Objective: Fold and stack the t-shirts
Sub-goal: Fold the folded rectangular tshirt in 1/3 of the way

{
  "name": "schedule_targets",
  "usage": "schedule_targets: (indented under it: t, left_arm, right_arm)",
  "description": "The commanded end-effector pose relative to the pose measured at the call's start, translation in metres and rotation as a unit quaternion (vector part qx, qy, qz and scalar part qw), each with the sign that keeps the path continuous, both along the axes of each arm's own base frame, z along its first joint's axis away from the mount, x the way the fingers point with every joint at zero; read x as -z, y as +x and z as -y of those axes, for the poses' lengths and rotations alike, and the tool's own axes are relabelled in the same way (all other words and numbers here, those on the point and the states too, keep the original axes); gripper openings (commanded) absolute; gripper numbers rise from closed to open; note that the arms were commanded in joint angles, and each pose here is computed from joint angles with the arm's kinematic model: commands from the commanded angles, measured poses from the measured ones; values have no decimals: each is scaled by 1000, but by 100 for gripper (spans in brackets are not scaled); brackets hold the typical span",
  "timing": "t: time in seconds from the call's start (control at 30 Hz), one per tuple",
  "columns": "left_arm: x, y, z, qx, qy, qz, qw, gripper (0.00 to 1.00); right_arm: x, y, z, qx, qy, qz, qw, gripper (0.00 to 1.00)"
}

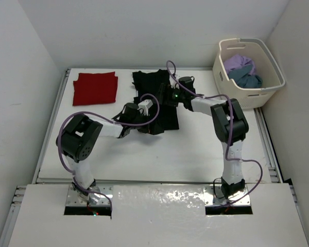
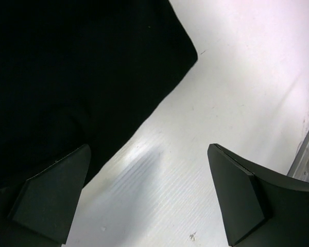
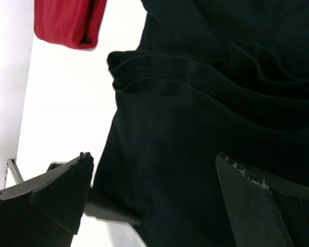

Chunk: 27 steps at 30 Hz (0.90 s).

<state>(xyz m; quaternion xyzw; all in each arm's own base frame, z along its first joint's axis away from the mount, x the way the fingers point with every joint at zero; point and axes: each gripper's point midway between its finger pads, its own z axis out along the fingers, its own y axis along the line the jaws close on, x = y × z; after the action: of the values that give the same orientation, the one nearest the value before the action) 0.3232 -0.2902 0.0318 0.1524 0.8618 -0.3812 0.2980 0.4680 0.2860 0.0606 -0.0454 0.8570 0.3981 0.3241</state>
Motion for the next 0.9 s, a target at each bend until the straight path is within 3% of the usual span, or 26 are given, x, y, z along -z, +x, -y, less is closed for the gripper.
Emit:
schedule_targets:
  t: [0.0,0.3,0.43,0.53,0.67,0.73,0.77,0.8,0.87]
  left_arm:
    - [39,-20,-5,12,28,-51,998,99]
    - [52,-27,-18,-3,57,-63,996,99]
    - [53,-30,-20,-2,60,-70,996,98]
    - [34,-22,-14,-2,48,-58,997,98]
    - [-36,21,1,-20,27,17,999,98]
    - [-64,34,1,-41,26,39,998,100]
    - [-79,46,2,-53,23,58,997,100]
    - [-85,51,-1,-68,28,63,995,100]
    - [-88,69,-12,-107,50,67,991,100]
  right_arm:
    - [-21,27,-17,-15,38,51,998,99]
    - [-9,102,-29,20,34,97,994,99]
    - [-31,141,-14,64,4,144,988,99]
    - [-55,143,-5,54,-9,156,986,99]
    - [-111,128,13,42,-55,214,974,99]
    - [-114,115,26,49,-73,205,975,99]
    - [-140,109,37,62,-71,218,972,99]
    - [-124,98,49,75,-84,196,974,99]
    - [-150,85,70,100,-85,207,969,99]
